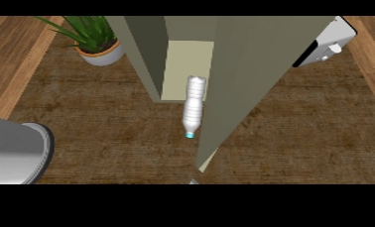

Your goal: Pick up the bottled water, place it into the cabinet and close the cabinet

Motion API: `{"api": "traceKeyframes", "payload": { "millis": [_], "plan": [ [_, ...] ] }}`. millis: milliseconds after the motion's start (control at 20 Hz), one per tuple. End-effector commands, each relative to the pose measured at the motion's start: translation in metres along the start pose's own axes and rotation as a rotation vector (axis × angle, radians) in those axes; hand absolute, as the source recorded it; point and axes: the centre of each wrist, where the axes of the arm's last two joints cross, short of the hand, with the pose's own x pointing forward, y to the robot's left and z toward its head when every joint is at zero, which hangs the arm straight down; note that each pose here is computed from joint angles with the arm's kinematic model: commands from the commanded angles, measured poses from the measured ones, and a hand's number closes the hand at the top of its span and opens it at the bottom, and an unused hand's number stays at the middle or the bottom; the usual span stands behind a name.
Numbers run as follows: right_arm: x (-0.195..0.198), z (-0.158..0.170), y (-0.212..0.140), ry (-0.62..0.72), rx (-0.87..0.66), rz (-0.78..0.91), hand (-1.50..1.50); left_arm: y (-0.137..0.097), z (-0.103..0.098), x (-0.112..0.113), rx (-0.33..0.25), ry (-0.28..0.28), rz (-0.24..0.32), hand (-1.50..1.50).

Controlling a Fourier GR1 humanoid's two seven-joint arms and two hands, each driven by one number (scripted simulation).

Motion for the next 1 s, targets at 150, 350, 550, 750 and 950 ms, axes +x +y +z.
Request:
{"api": "traceKeyframes", "payload": {
  "millis": [150,350,550,750,950],
  "plan": [
    [0.006,-0.066,0.002,-0.002,-0.061,-0.068,1.50,0.022,0.016,0.026,0.007,0.000,0.015,1.50],
    [-0.007,-0.097,-0.016,0.036,-0.089,-0.047,1.50,0.036,0.023,0.031,0.021,0.000,-0.004,1.50],
    [-0.015,-0.131,-0.043,0.043,-0.122,-0.034,1.50,0.051,0.044,0.033,0.021,-0.009,-0.010,1.50],
    [-0.021,-0.162,-0.068,0.064,-0.112,-0.045,1.50,0.052,0.046,0.038,0.006,-0.002,0.001,1.50],
    [-0.056,-0.166,-0.072,0.106,-0.086,-0.013,1.50,0.054,0.032,0.053,0.027,-0.038,-0.013,1.50]
  ]
}}
